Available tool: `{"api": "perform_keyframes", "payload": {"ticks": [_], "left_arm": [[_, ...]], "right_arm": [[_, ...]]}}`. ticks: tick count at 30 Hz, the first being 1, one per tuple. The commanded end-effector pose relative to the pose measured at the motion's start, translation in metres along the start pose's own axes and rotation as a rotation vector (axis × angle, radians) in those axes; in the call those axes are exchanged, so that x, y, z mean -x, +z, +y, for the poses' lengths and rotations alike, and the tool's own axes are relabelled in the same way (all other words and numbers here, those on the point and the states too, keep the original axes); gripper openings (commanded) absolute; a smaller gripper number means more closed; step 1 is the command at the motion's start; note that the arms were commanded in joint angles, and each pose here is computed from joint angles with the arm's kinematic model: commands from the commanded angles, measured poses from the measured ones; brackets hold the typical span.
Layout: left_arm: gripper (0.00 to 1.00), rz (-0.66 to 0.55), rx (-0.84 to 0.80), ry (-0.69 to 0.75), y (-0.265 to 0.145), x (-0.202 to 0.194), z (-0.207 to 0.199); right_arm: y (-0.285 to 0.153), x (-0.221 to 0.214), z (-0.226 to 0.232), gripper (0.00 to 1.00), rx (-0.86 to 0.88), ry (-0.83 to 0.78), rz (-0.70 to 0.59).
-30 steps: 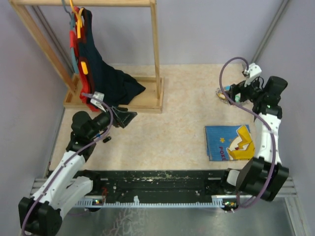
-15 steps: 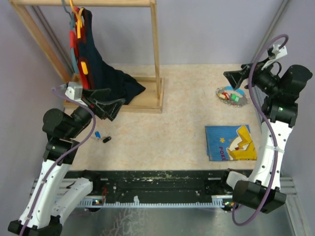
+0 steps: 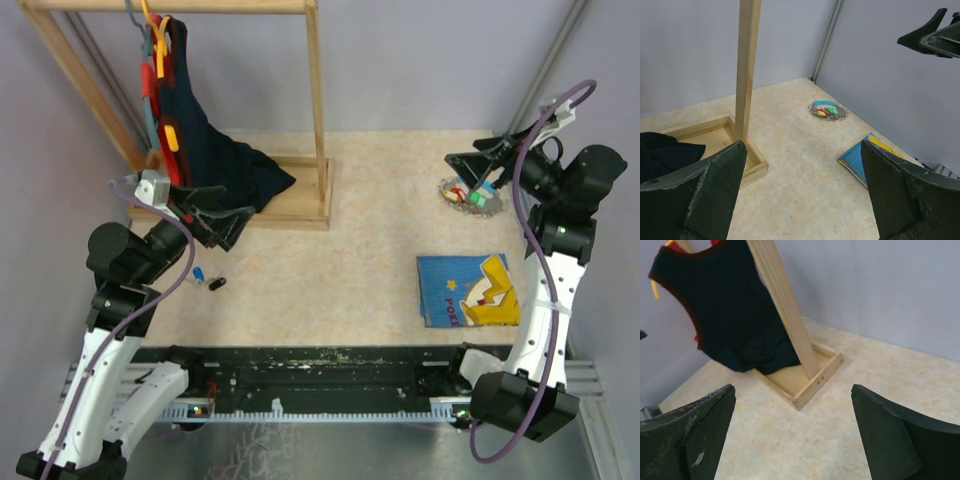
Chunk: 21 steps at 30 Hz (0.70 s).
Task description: Remove the keys from the keyring
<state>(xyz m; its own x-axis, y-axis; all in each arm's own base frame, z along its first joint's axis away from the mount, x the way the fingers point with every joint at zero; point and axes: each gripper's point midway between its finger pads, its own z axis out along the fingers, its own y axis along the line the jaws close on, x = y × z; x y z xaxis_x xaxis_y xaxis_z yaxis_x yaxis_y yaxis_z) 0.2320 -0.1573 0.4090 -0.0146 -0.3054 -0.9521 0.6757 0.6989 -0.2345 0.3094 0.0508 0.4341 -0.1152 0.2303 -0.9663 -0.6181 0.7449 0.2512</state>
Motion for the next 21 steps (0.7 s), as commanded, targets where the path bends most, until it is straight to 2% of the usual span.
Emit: {"api": "perform_keyframes", "payload": {"ticks": [1,4,8,21], "left_arm": [[1.00,-0.001,-0.041,-0.036,-0.003,-0.006,-0.008],[1.00,0.003,-0.051,-0.049,-0.003,-0.008,-0.010],[1.00,-0.005,-0.056,-0.050,-0.006,-0.003,-0.013],[1.00,-0.023,-0.057,-0.040,-0.008,-0.008,-0.012]], "right_arm": [[-0.003,0.001,0.029,0.99,0.149,0.015,-0.033],[0.000,0.003,0.021,0.99,0.096,0.162,-0.080],[0.000,0.009,0.021,0.99,0.078,0.223,-0.100],[0.001,0.009,-0.003,0.99,0.013,0.132,-0.106]]}}
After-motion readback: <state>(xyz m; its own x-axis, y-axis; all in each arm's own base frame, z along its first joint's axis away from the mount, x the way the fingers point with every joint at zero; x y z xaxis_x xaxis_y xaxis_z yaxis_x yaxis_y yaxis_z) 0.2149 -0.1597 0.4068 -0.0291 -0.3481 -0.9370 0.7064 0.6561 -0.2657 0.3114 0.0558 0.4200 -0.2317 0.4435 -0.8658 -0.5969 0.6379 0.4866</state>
